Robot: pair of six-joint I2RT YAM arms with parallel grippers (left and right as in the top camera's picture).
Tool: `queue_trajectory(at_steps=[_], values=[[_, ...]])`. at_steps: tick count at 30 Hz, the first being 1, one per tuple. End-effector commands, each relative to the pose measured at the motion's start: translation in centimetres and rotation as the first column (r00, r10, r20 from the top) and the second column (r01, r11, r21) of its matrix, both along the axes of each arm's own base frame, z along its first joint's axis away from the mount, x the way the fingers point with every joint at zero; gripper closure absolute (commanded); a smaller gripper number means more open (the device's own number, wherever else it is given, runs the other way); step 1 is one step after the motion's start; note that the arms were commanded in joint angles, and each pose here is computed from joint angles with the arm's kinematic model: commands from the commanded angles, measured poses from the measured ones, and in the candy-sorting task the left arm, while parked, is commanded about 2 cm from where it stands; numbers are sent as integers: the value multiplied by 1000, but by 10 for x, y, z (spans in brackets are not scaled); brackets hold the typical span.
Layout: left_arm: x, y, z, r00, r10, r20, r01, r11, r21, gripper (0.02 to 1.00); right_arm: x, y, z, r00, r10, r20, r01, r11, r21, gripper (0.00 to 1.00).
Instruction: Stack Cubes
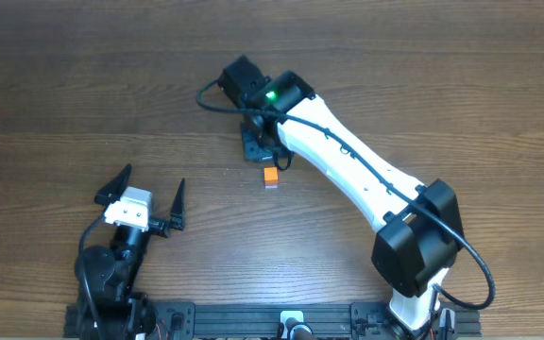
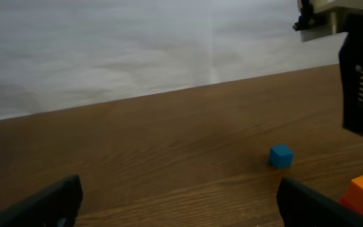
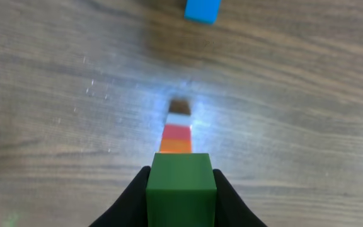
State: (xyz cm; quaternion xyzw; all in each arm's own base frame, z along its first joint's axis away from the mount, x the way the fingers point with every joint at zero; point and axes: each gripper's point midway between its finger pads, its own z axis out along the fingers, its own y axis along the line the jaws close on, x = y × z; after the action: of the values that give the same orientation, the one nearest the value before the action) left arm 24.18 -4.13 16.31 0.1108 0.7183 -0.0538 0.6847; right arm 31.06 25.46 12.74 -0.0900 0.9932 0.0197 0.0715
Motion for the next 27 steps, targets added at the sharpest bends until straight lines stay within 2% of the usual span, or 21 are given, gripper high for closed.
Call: queue_trajectory(at_steps=[1, 11, 27], values=[[0, 1, -2, 1000, 6, 4, -6, 1000, 11, 18, -16, 9, 6, 1000, 6, -16, -6, 1000, 26, 989], [0, 1, -2, 1000, 6, 4, -6, 1000, 11, 20, -31, 3, -11, 998, -16, -53, 17, 1000, 15, 991], [0, 1, -2, 1000, 6, 4, -6, 1000, 11, 20, -26, 3, -29, 999, -25, -40, 26, 999, 31, 991]])
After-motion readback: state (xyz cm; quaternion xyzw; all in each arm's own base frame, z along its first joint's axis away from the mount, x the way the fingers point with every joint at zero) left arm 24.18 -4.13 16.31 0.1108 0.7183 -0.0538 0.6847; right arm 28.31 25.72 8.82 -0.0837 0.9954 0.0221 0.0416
